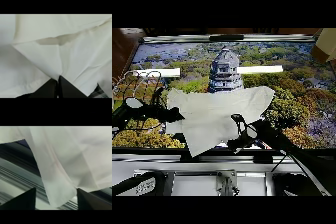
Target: Fold the shirts.
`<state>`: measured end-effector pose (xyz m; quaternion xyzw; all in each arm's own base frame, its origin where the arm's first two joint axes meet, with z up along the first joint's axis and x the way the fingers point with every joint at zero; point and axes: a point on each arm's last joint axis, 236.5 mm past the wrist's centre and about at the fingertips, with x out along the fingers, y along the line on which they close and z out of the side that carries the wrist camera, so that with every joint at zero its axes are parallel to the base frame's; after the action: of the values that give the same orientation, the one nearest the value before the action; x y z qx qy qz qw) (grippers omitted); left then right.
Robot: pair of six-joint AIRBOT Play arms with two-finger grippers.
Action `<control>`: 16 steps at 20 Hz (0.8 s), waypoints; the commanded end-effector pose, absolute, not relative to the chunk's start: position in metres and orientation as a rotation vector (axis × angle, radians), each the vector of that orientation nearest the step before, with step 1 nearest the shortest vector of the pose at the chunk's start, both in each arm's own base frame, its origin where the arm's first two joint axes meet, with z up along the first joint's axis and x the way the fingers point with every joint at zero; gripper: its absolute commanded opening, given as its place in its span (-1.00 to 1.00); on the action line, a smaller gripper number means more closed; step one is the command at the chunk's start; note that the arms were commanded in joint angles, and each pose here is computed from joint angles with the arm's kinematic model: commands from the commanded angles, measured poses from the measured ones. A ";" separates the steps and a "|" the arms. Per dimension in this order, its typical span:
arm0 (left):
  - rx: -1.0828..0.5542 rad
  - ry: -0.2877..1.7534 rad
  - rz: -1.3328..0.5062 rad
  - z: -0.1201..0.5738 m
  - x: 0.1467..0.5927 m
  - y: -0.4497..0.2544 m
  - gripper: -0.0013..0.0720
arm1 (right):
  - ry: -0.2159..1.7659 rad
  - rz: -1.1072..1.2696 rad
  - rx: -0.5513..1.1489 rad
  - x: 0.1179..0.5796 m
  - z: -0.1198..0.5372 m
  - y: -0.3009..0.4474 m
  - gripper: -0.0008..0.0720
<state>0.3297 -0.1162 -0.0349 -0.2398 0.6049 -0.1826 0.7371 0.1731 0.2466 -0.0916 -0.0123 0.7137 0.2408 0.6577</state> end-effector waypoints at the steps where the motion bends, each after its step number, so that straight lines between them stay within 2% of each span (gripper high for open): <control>1: -0.530 1.296 -0.401 -0.020 0.336 -0.109 -0.89 | 1.597 0.541 -0.034 0.177 -0.100 0.253 -0.43; 2: -0.524 1.282 -0.405 -0.015 0.340 -0.109 -0.89 | 1.586 0.526 -0.039 0.182 -0.099 0.251 -0.86; 5: -0.500 1.234 -0.433 0.010 0.351 -0.110 -0.89 | 1.478 0.518 -0.134 0.215 -0.072 0.238 -0.87; 8: -0.392 1.070 -0.502 0.077 0.373 -0.110 -0.89 | 1.192 0.392 -0.394 0.285 0.012 0.185 -0.87; 10: -0.296 0.868 -0.533 0.158 0.388 -0.110 -0.89 | 0.908 0.215 -0.515 0.334 0.113 0.134 -0.87; 12: -0.204 0.600 -0.539 0.268 0.389 -0.108 -0.89 | 0.592 0.028 -0.540 0.355 0.236 0.081 -0.87; 14: -0.122 0.273 -0.505 0.392 0.367 -0.102 -0.89 | 0.321 -0.083 -0.483 0.340 0.344 0.042 -0.87; 16: -0.092 -0.033 -0.414 0.501 0.324 -0.082 -0.89 | 0.122 -0.111 -0.394 0.308 0.421 0.019 -0.87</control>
<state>0.3815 -0.0999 0.3524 -0.0780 0.1841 -0.2468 0.9482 0.3462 0.0878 0.2896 -0.2109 0.2221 0.0368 0.9512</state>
